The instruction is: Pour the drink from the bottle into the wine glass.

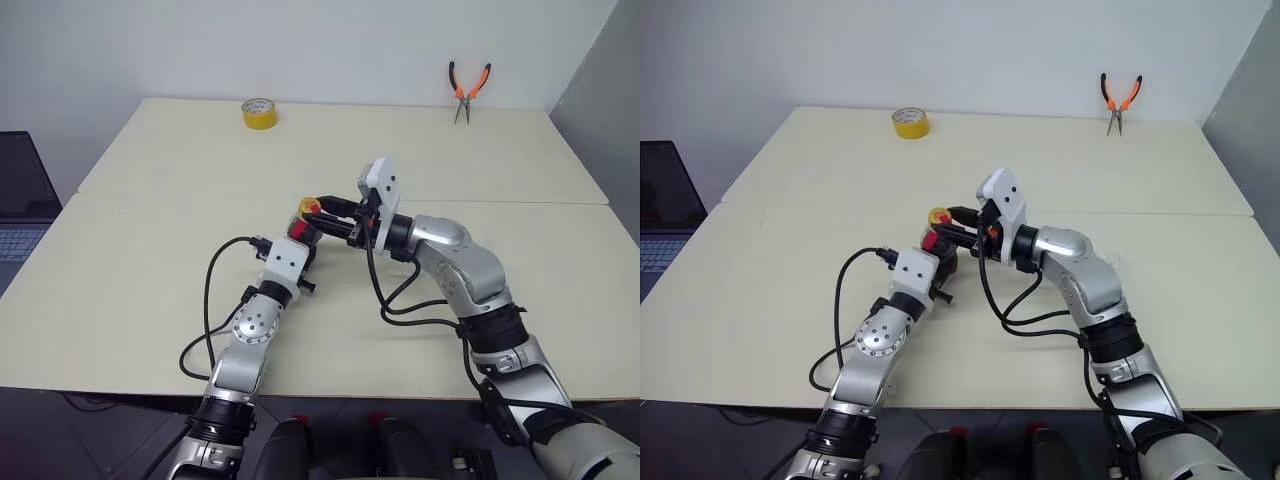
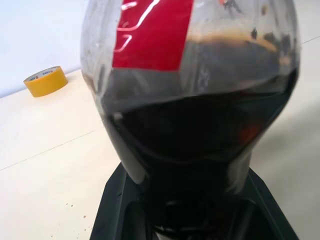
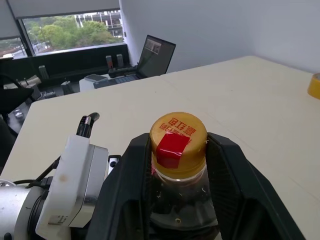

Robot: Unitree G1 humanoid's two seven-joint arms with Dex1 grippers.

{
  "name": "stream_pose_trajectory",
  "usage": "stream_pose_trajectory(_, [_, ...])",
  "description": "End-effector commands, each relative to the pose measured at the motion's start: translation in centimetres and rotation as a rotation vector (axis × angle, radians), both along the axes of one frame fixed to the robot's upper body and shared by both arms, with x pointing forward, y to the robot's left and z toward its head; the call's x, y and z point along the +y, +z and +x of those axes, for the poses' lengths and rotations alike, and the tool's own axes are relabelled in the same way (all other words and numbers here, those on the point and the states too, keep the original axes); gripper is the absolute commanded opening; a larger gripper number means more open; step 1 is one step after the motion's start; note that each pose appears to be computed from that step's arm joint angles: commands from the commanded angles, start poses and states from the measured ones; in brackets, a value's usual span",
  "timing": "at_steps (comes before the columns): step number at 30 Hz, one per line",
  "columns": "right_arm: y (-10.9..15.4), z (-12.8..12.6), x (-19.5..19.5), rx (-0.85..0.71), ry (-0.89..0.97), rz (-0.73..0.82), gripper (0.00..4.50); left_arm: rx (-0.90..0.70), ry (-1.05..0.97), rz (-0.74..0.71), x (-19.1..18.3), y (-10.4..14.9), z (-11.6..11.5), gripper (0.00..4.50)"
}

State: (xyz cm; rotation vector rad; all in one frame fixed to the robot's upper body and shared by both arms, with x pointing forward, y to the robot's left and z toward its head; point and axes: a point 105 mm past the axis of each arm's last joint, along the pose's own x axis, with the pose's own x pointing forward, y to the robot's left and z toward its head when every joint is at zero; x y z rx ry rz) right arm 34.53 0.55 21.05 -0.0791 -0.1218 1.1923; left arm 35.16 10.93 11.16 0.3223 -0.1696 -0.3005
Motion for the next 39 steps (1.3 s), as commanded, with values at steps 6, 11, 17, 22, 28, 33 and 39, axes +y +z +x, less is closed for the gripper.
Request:
stream_pose_trajectory(6, [2.0, 0.6, 0.0, -0.098, 0.028, 0.012, 1.25, -0.091, -0.039, -0.027, -0.7, 2.5, -0.6, 1.04])
stream_pose_trajectory(11, [1.8, 0.0, -0.1, -0.08, 0.03, 0.032, 2.99, -0.09, -0.035, -0.028, -0.6, 2.5, -0.7, 1.03])
stream_pose_trajectory(17, [1.5, -2.1, -1.1, -0.077, -0.057, 0.093, 4.04, -0.092, -0.016, -0.04, -0.4, 2.6, -0.6, 1.03])
stream_pose_trajectory(22, [2.2, -3.7, -0.9, -0.128, -0.201, 0.147, 4.04, -0.078, 0.012, -0.055, -0.1, 2.3, -0.4, 1.03])
stream_pose_trajectory(28, [2.3, -3.4, 0.6, -0.148, -0.294, 0.16, 4.04, -0.073, 0.01, -0.054, -0.5, 2.2, -0.2, 1.03])
stream_pose_trajectory(33, [2.0, -3.0, 1.4, -0.166, -0.32, 0.135, 4.04, -0.072, 0.005, -0.056, -0.7, 2.3, -0.1, 1.03])
stream_pose_trajectory(39, [1.9, -2.2, 1.1, -0.162, -0.365, 0.135, 4.04, -0.072, 0.001, -0.057, -0.8, 2.2, -0.1, 1.03])
